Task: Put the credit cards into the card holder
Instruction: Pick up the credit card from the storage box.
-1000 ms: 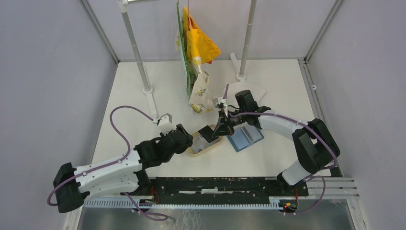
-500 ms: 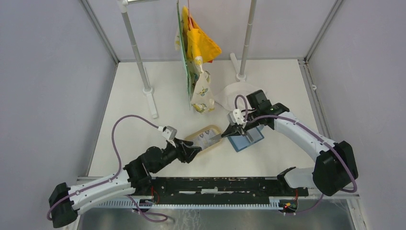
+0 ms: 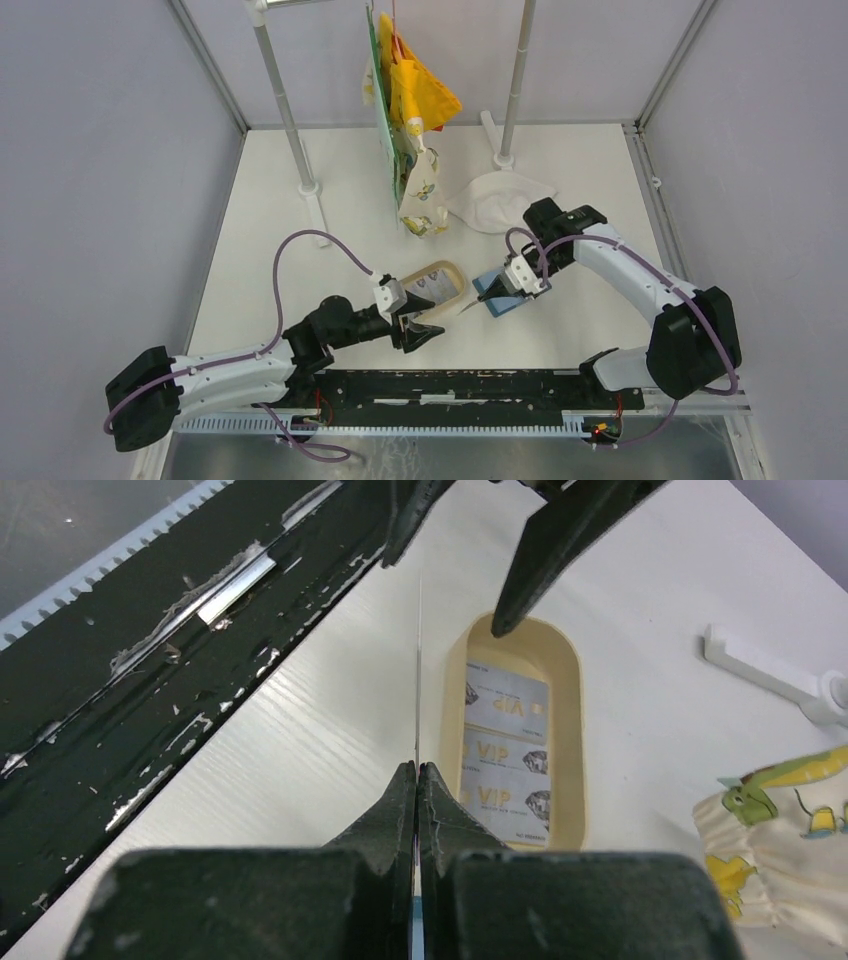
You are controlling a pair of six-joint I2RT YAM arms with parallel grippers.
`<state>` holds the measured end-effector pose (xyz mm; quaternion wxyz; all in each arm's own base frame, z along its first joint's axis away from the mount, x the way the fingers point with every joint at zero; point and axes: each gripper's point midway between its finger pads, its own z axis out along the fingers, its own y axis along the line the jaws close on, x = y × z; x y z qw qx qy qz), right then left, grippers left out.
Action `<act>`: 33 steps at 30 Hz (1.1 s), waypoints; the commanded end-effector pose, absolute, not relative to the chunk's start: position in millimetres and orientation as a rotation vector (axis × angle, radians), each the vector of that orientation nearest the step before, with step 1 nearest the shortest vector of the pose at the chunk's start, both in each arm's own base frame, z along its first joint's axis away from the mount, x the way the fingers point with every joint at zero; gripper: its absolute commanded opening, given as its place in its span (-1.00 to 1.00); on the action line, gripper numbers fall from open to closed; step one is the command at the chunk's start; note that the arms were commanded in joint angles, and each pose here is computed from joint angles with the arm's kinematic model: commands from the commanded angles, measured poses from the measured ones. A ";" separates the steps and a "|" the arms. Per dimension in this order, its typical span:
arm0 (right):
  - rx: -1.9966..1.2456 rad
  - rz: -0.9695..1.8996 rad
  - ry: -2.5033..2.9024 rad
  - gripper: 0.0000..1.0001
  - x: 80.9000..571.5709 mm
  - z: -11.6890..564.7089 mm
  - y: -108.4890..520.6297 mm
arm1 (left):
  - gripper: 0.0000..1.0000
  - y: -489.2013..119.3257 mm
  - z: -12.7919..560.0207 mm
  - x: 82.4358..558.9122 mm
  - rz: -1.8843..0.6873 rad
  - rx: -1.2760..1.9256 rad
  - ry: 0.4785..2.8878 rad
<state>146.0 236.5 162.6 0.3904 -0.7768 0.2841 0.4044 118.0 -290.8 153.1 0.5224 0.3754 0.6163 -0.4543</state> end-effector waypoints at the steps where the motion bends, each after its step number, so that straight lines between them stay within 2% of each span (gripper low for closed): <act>1: -1.760 1.123 0.967 -1.00 179.7 200.0 246.2 | 0.32 -297.9 204.0 122.0 -1.016 0.951 1.199; 6: -1.436 1.267 1.308 -1.00 210.2 217.3 259.2 | 0.37 -289.4 227.5 156.4 -0.920 0.728 1.198; 10: -1.312 1.370 1.340 -1.00 210.8 230.1 260.8 | 0.61 -279.5 243.5 177.0 -0.995 0.473 1.218; 14: -1.307 1.400 1.346 -1.00 209.5 230.5 259.7 | 0.56 -288.3 251.3 186.8 -1.160 0.355 1.274; 18: -1.273 1.442 1.388 -1.00 210.0 224.7 260.9 | 0.54 -296.5 262.2 185.1 -1.244 0.340 1.229; 28: -1.269 1.484 1.417 -0.99 208.9 215.7 262.9 | 0.02 -315.9 274.2 204.9 -1.298 0.310 1.224; 31: -1.268 1.487 1.422 -0.98 209.0 214.7 262.9 | -0.27 -321.5 278.9 204.5 -1.346 0.334 1.207; 32: -1.267 1.485 1.422 -0.96 209.3 214.6 262.8 | -0.43 -324.0 277.5 204.4 -1.359 0.351 1.212; 33: -1.269 1.482 1.420 -0.91 209.2 214.8 262.7 | -0.69 -326.3 276.3 204.0 -1.378 0.365 1.218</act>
